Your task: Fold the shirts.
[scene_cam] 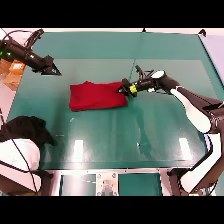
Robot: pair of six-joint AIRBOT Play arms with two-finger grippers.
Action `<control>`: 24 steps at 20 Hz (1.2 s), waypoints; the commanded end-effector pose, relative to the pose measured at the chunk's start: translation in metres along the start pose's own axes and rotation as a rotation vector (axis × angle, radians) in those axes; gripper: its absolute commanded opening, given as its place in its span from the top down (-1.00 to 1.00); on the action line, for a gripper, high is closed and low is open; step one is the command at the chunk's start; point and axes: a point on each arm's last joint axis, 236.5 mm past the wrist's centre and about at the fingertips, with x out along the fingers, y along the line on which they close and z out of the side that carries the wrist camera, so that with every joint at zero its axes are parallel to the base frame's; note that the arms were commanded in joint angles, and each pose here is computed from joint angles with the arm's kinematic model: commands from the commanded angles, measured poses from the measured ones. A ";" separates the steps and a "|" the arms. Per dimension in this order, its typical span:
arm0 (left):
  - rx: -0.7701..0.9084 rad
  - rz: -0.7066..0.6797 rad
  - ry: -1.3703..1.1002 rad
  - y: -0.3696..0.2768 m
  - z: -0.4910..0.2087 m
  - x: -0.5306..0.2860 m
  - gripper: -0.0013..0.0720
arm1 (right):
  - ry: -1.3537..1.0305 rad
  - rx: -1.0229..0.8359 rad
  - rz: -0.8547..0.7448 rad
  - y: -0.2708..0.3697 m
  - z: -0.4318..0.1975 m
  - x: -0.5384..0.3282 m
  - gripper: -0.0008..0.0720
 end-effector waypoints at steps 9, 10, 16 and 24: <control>0.000 0.000 0.010 0.000 -0.002 -0.001 0.89 | -0.523 -0.094 0.098 0.070 0.080 -0.338 0.94; 0.000 0.000 0.009 0.000 -0.002 -0.001 0.89 | -0.584 -0.064 0.085 0.057 0.082 -0.369 0.94; 0.000 0.000 0.008 0.000 -0.002 -0.001 0.89 | -0.901 0.158 -0.036 -0.058 0.066 -0.527 0.94; -0.009 -0.001 0.008 0.000 -0.002 -0.001 0.89 | -1.065 0.319 -0.150 -0.140 0.004 -0.620 0.94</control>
